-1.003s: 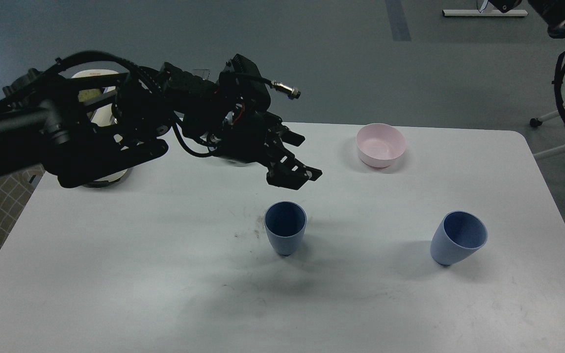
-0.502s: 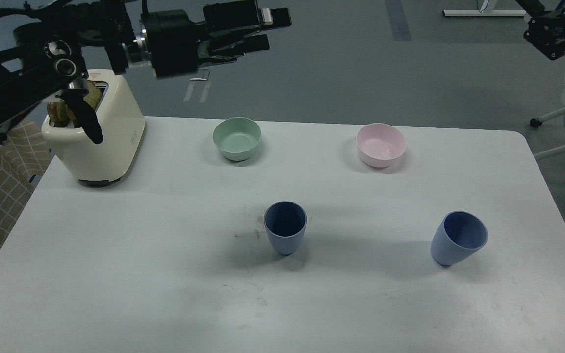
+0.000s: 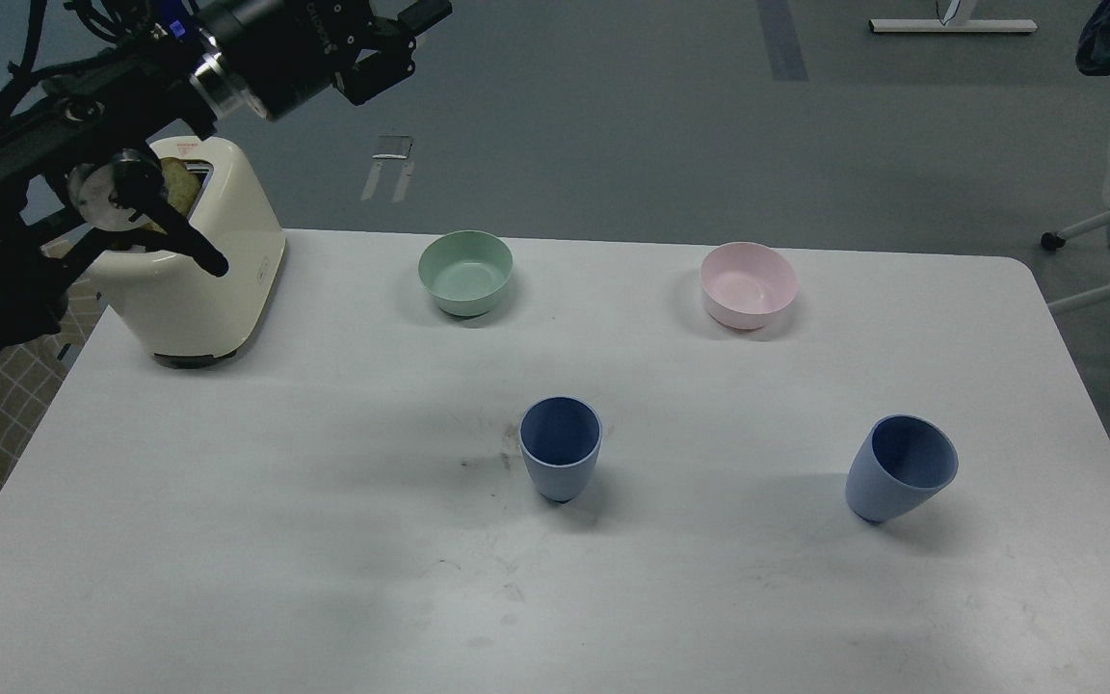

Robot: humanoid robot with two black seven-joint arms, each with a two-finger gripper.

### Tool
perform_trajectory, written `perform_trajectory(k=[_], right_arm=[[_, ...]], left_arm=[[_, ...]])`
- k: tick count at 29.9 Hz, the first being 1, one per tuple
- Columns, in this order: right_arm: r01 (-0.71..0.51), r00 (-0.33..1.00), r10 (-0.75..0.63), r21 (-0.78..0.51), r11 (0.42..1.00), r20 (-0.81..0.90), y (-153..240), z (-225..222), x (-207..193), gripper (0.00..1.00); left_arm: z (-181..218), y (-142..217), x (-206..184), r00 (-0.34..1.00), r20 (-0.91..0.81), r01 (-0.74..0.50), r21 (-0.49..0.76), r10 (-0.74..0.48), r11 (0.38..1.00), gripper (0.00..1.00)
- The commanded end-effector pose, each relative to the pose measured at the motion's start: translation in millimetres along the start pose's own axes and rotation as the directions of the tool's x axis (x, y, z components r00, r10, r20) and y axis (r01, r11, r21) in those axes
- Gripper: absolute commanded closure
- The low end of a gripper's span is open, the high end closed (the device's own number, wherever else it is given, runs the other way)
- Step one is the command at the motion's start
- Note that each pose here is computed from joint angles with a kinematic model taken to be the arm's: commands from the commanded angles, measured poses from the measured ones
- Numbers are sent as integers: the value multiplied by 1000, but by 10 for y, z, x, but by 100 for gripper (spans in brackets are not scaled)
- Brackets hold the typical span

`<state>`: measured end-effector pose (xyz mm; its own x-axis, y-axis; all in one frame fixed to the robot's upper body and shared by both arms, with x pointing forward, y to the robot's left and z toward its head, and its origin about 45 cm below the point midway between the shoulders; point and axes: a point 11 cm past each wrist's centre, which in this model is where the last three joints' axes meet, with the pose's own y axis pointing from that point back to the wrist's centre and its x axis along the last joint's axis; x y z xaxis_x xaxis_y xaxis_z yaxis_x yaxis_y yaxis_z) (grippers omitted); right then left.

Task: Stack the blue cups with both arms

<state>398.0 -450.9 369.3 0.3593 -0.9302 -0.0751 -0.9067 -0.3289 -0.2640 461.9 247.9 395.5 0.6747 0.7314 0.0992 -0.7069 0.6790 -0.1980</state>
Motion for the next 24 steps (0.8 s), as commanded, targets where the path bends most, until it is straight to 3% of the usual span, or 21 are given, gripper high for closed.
perform_trajectory(k=[1, 7, 24], right_arm=[[-52, 998, 52, -8, 999, 47, 182, 140, 88, 0], [-132, 984, 133, -17, 991, 116, 439, 361, 199, 0], [-133, 987, 137, -47, 990, 85, 616, 309, 233, 0]], left_arm=[[-136, -53, 67, 996, -84, -44, -6, 44, 999, 2], [-539, 81, -3, 974, -224, -15, 138, 46, 990, 2], [-580, 168, 62, 960, -268, -56, 117, 86, 992, 2]])
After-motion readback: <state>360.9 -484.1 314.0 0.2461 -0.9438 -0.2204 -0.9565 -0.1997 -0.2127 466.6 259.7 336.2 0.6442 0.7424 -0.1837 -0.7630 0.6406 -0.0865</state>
